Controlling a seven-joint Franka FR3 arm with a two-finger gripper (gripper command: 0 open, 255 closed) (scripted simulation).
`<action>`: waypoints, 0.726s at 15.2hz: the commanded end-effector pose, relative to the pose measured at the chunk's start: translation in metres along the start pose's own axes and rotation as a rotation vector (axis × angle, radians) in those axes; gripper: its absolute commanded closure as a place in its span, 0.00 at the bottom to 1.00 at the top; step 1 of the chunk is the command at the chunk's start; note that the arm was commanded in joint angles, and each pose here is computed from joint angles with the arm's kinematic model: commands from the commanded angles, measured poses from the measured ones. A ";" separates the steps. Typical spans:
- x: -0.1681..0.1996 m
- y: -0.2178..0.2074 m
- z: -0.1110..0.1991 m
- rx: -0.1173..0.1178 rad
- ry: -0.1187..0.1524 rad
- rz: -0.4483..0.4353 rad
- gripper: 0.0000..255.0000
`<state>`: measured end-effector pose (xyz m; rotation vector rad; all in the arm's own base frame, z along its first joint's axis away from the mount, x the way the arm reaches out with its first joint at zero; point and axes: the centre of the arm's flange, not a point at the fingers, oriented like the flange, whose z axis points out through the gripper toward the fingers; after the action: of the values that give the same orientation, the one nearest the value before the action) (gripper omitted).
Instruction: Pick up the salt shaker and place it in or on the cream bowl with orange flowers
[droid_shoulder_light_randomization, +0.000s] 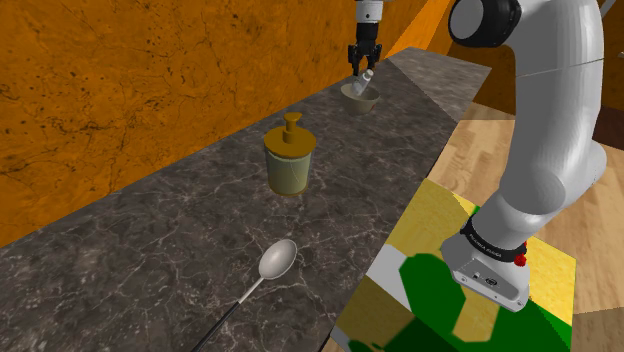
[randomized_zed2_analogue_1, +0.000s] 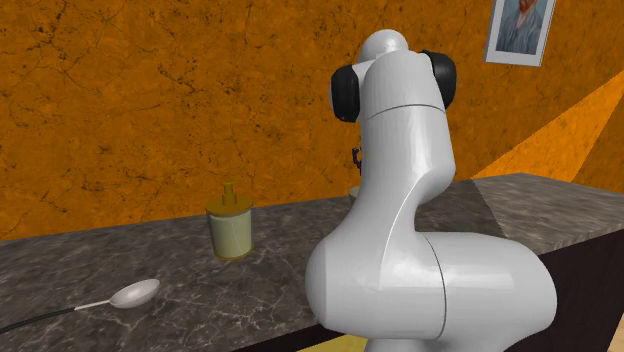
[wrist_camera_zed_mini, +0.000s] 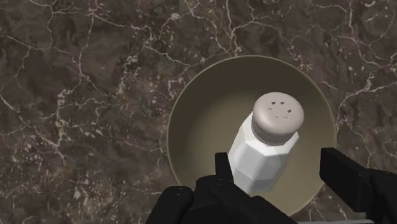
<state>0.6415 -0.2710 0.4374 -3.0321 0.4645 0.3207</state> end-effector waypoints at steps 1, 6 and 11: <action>0.000 0.000 0.000 0.000 0.000 0.000 0.00; 0.000 0.000 -0.013 0.000 0.000 0.000 0.00; 0.000 0.000 -0.050 0.000 0.000 0.000 0.00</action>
<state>0.6505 -0.2744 0.4843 -3.0326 0.4646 0.3189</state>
